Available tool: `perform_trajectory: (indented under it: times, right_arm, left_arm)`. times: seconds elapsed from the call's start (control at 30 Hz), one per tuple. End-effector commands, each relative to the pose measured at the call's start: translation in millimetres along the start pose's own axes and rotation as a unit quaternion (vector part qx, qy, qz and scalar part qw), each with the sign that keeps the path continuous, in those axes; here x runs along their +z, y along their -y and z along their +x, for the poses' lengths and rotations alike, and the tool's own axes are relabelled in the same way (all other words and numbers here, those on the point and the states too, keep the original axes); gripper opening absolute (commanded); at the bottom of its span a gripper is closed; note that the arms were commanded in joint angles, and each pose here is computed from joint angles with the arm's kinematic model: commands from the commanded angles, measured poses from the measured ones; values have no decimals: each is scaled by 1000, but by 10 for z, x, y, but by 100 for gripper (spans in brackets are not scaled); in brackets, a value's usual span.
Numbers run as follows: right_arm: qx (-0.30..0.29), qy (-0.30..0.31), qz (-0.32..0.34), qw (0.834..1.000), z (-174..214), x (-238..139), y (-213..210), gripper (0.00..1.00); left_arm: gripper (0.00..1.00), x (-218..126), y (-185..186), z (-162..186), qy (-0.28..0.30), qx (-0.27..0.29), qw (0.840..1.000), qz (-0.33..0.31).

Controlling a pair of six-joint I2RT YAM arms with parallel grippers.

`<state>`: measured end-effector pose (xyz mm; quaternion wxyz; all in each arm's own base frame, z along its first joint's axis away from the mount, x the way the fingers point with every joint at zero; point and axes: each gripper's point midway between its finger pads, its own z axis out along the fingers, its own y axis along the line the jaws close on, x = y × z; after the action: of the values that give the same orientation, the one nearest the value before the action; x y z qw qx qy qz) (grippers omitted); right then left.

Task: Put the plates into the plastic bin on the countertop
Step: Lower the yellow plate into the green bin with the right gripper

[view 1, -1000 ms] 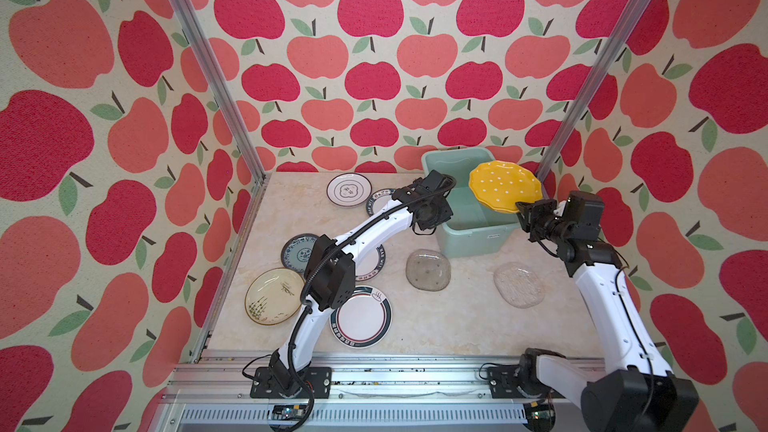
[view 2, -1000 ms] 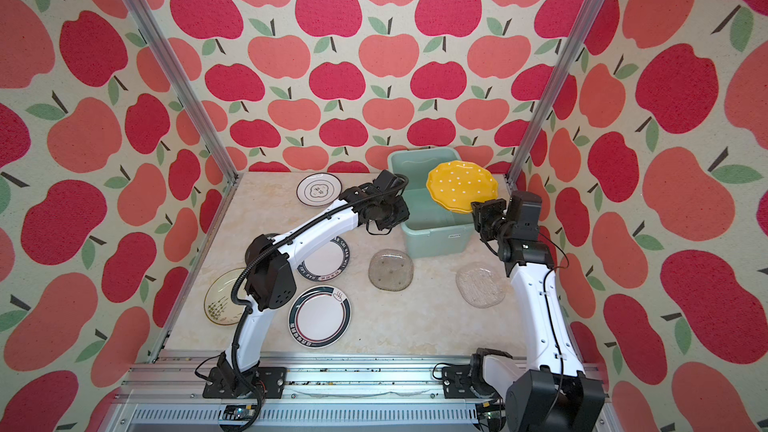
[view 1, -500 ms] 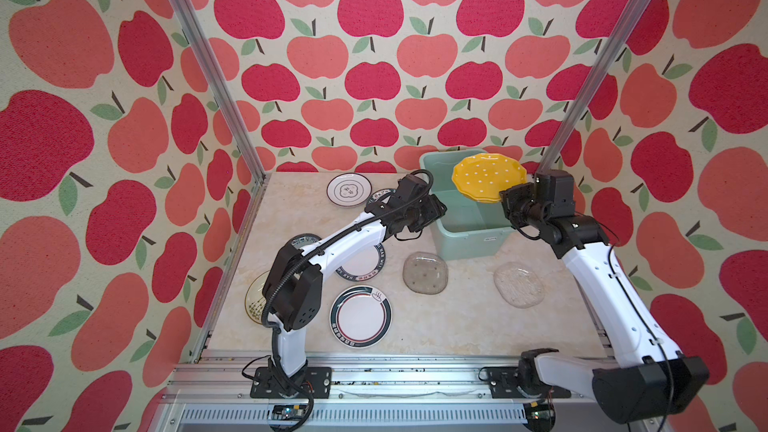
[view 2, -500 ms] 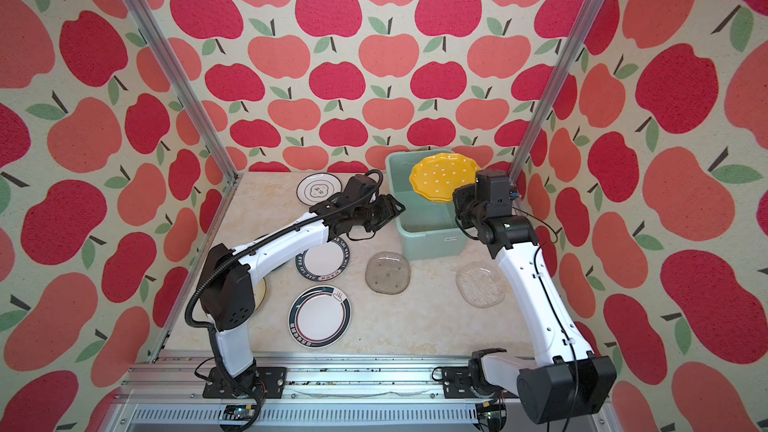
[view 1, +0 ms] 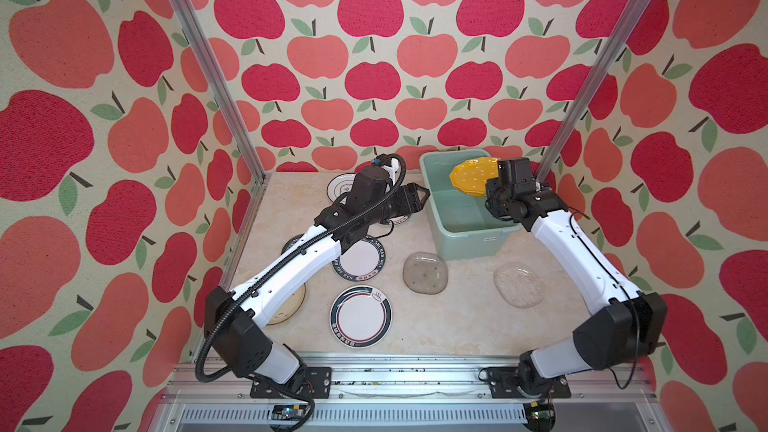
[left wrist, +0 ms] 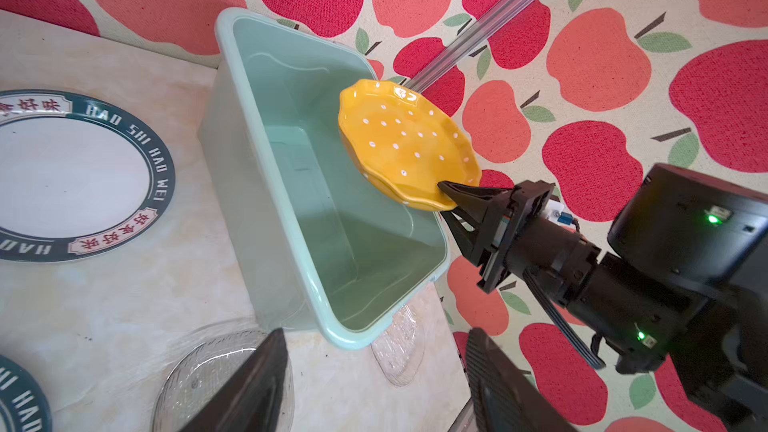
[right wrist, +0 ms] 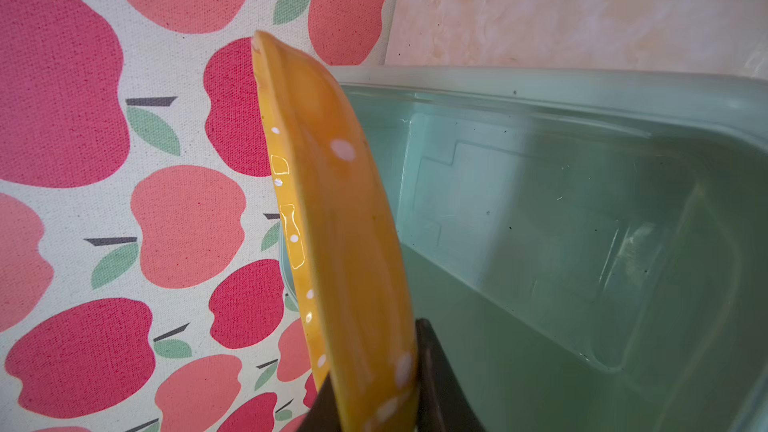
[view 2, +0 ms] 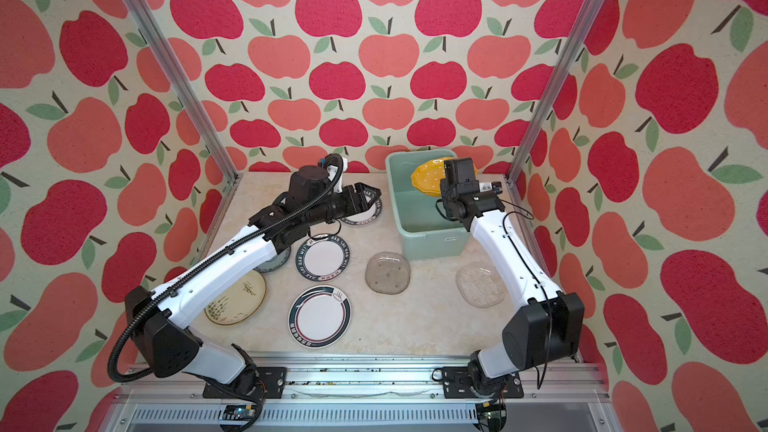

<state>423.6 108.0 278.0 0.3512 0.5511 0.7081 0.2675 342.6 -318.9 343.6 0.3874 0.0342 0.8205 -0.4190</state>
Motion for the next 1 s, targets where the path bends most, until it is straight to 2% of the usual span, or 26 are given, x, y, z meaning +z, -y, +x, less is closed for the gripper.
perform_trajectory:
  times: [0.0, 0.3, 0.5, 0.7, 0.97]
  right_arm:
    - [81, 33, -79, 993, -44, -163, -522, 2]
    - [86, 73, -42, 993, 227, 90, -563, 1]
    - [85, 80, -21, 993, 406, 283, -576, 1]
    - [78, 95, -8, 992, 424, 438, -541, 1]
    - [66, 95, 25, 993, 505, 705, -321, 2]
  left_arm:
    - [71, -138, -267, 80, 0, 30, 999, -45]
    - [71, -383, -418, 157, 0, 77, 994, -78]
    - [71, -466, -535, 205, 1, 70, 994, -83]
    - [71, -533, -606, 222, 0, 67, 994, -87]
    - [71, -596, -710, 286, -10, 64, 993, -100]
